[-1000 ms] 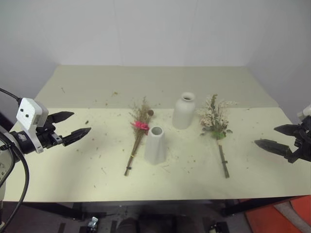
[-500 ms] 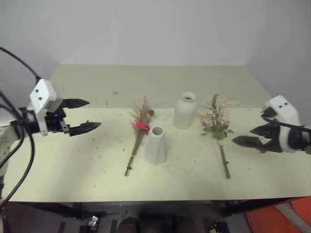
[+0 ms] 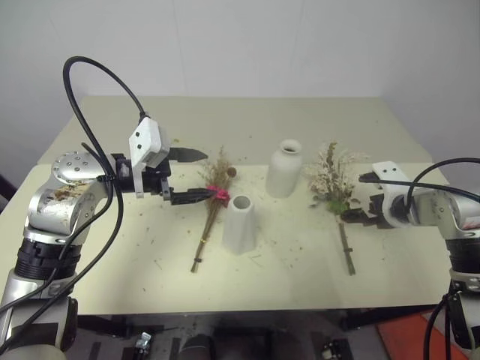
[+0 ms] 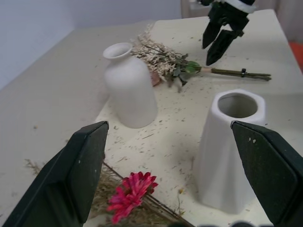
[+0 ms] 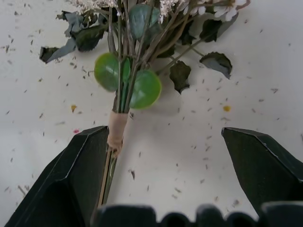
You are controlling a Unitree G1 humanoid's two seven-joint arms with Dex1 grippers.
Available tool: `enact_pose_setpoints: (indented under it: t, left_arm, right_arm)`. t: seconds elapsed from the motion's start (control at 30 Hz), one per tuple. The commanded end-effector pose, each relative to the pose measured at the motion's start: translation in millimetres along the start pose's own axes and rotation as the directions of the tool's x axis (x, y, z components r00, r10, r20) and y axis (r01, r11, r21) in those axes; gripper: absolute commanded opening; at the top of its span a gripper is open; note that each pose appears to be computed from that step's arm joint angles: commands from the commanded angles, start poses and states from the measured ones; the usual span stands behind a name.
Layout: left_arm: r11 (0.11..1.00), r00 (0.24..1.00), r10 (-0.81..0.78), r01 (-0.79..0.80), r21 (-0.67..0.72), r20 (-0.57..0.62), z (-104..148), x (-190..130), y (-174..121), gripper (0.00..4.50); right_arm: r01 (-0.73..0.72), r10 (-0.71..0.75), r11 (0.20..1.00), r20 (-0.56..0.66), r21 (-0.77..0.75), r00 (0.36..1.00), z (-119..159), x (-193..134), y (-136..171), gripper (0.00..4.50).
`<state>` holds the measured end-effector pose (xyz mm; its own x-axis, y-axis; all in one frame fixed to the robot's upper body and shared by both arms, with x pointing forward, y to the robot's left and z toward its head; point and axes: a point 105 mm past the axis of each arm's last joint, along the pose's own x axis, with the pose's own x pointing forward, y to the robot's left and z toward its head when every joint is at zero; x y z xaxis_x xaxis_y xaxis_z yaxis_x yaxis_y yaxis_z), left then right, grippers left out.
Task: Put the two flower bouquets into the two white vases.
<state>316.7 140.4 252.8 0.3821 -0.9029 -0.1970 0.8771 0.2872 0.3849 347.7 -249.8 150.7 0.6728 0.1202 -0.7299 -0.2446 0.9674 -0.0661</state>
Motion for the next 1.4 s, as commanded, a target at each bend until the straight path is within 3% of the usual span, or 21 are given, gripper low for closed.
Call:
enact_pose_setpoints:
  t: [0.03,0.37,0.47,0.8,0.83,0.97,1.07,1.17,1.27,1.33,1.4]
  left_arm:
    - [0.999,1.000,-0.014,0.014,0.045,0.008,10.4,-2.7,-4.3,4.50]
    - [0.999,1.000,0.015,-0.016,0.031,0.008,8.5,-5.6,-5.7,4.50]
    - [0.999,1.000,0.020,-0.020,0.025,0.004,6.1,-4.6,-7.2,4.50]
    - [0.998,0.998,0.062,-0.061,0.014,-0.007,1.5,-8.5,-5.4,4.50]
    - [0.998,0.998,0.065,-0.065,0.012,-0.005,1.5,-8.8,-5.4,4.50]
    - [0.997,0.997,0.077,-0.077,0.011,-0.001,1.7,-10.4,-5.2,4.50]
    - [0.996,0.996,0.088,-0.088,0.008,0.000,1.6,-12.4,-4.7,4.50]
    - [0.995,0.995,0.103,-0.103,0.003,0.005,1.4,-14.0,-2.5,4.50]
    - [0.993,0.993,0.116,-0.116,-0.001,0.009,2.0,-15.2,-0.1,4.50]
    - [0.993,0.993,0.121,-0.121,-0.003,0.014,3.8,-15.8,1.3,4.50]
    - [0.992,0.992,0.123,-0.123,-0.003,0.016,5.1,-16.2,2.1,4.50]
  right_arm:
    - [0.022,-0.021,1.000,0.054,-0.018,0.998,17.6,-2.0,0.5,4.47]
    - [-0.024,0.024,1.000,0.033,-0.013,0.999,15.5,8.8,15.1,4.47]
    - [-0.046,0.046,0.999,0.026,-0.003,0.999,14.5,15.1,19.5,3.88]
    - [-0.030,0.030,1.000,0.038,0.002,0.999,22.3,19.8,18.6,0.40]
    - [-0.027,0.026,1.000,0.041,0.005,0.999,23.1,19.5,17.6,0.22]
    - [0.038,-0.039,0.999,0.055,0.021,0.998,25.9,16.7,6.2,0.22]
    - [0.137,-0.142,0.990,0.153,0.044,0.978,37.9,11.2,-10.9,0.22]
    - [0.301,-0.279,0.953,0.453,0.024,0.847,77.8,-6.3,-28.2,0.22]
    - [0.430,-0.352,0.902,0.639,0.037,0.684,113.8,-29.3,-32.7,0.22]
    - [0.323,-0.246,0.945,0.768,0.053,0.592,141.2,-49.2,-16.9,0.22]
    - [0.198,-0.167,0.977,0.877,0.083,0.451,163.2,-72.7,-2.4,0.22]
